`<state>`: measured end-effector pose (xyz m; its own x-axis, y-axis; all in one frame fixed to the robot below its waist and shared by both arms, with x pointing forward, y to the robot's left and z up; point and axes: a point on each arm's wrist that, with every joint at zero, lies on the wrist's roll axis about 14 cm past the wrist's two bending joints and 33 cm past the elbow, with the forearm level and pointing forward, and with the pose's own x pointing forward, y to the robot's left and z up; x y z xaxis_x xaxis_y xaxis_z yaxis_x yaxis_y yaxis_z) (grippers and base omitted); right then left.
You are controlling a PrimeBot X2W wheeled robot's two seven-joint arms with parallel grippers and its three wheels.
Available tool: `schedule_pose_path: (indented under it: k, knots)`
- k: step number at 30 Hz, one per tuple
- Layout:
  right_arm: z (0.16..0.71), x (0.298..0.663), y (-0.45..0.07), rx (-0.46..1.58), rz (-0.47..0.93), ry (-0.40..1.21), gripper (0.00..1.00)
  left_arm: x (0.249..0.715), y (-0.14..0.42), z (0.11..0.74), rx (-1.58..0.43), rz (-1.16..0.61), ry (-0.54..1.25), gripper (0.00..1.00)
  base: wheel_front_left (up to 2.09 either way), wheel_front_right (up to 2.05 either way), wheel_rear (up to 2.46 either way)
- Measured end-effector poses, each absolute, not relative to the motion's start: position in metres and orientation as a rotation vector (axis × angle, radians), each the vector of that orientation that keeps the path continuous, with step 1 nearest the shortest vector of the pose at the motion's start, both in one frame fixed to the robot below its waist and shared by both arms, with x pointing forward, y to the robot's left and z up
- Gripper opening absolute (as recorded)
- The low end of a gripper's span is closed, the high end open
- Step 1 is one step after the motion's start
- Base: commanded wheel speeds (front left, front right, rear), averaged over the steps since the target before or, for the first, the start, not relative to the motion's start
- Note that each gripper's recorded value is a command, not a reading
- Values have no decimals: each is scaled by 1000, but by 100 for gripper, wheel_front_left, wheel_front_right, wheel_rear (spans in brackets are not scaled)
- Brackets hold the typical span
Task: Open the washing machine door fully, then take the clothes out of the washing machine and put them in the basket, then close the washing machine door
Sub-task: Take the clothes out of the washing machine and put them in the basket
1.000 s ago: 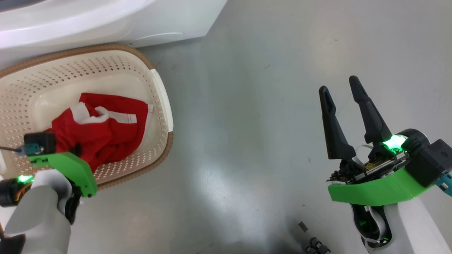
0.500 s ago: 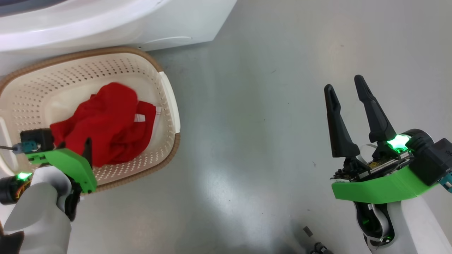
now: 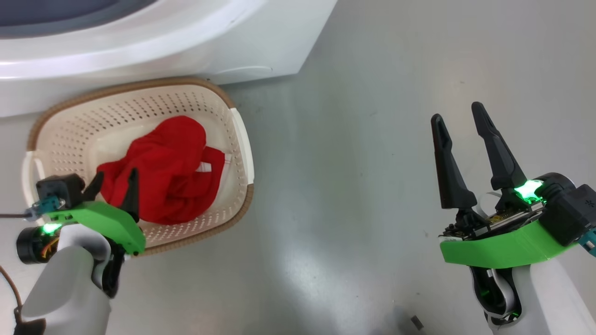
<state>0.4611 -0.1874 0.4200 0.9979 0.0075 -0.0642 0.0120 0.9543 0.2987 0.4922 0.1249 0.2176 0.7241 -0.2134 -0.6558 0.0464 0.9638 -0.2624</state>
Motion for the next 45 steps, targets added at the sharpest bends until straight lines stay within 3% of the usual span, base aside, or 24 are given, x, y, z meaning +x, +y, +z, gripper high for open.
schedule_pose_path:
  k: [8,14,28,45]
  knots:
    - [437,460,-187,293,6,26,100,499,122,259,-281,-146,605,100,0,0,0]
    - [442,450,-185,290,9,28,100,512,119,318,-306,-167,401,100,0,0,0]
    - [468,430,-191,259,-3,-20,100,494,122,432,-307,-165,72,100,0,0,0]
    - [495,390,-208,218,-49,-71,100,444,152,483,-208,-48,-38,100,0,0,0]
